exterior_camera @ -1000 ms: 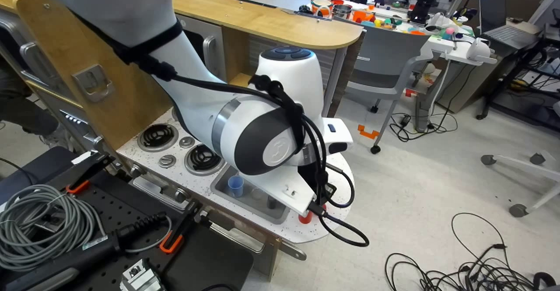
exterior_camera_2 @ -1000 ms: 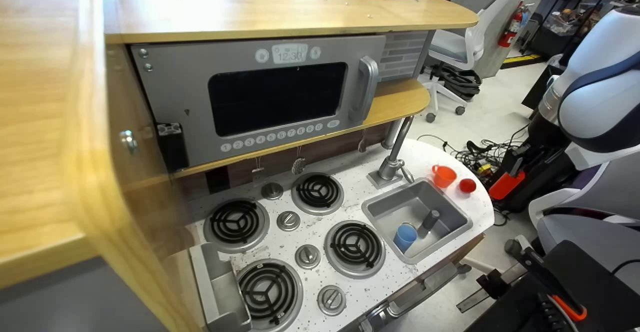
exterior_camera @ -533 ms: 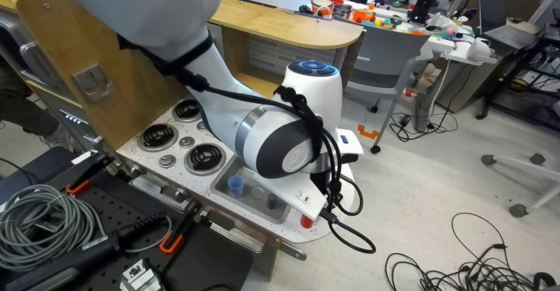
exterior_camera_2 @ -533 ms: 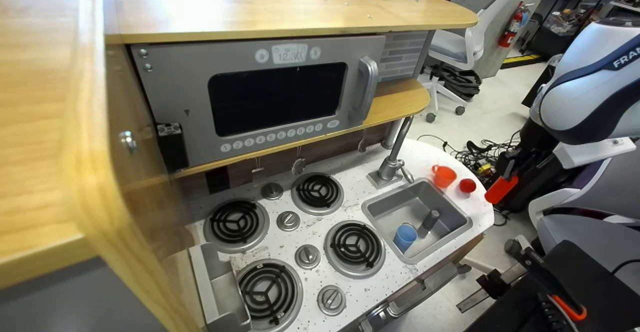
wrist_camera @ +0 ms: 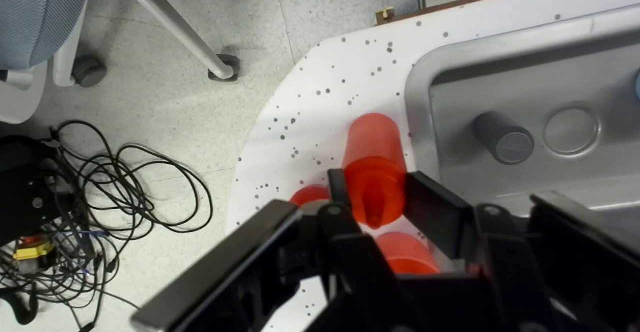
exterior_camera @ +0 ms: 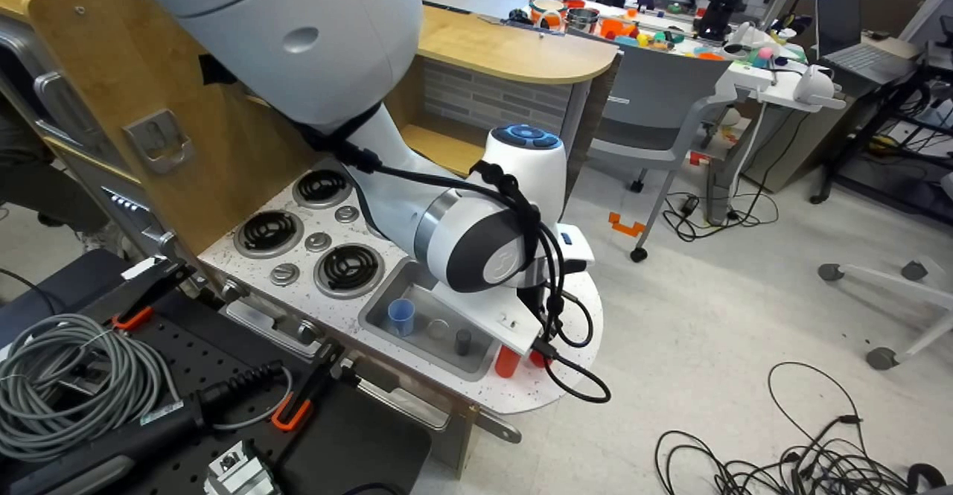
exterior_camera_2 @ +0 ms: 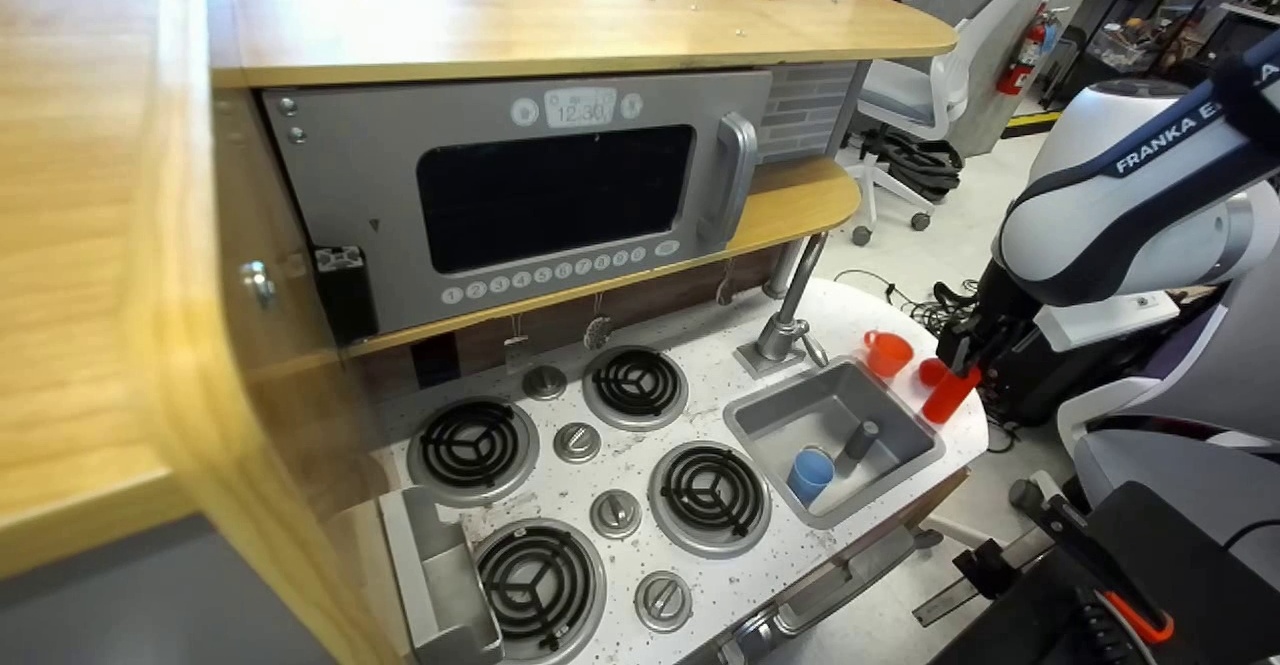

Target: Remove the squeeze bottle from the sink and put it on the sink counter

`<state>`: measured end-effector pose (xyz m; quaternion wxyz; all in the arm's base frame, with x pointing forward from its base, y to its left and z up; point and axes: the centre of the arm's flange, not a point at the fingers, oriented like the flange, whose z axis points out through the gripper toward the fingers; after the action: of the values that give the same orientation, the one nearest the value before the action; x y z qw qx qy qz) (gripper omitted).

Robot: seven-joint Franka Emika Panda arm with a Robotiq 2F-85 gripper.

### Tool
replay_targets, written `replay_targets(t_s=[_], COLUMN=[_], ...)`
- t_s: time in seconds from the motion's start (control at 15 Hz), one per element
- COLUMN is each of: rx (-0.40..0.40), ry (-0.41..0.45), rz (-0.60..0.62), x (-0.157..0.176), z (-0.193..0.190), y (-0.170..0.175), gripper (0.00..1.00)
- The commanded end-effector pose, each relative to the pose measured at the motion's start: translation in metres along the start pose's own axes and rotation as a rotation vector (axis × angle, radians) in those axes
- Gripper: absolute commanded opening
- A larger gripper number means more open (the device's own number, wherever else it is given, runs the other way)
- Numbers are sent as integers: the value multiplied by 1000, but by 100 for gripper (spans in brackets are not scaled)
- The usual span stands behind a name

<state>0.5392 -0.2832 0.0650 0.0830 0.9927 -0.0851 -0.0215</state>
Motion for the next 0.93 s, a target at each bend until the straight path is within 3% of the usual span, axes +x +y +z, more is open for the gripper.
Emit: replay_targets(t_s=[0.0, 0.07, 0.27, 0.47, 0.87], rx=[10, 7, 8, 17, 20], ry=[-24, -21, -11, 3, 47], rz=[-27, -34, -61, -80, -106], x=[17, 17, 15, 10, -2], z=[8, 7, -3, -19, -60], y=[-1, -2, -9, -24, -48], gripper=[22, 60, 74, 97, 100])
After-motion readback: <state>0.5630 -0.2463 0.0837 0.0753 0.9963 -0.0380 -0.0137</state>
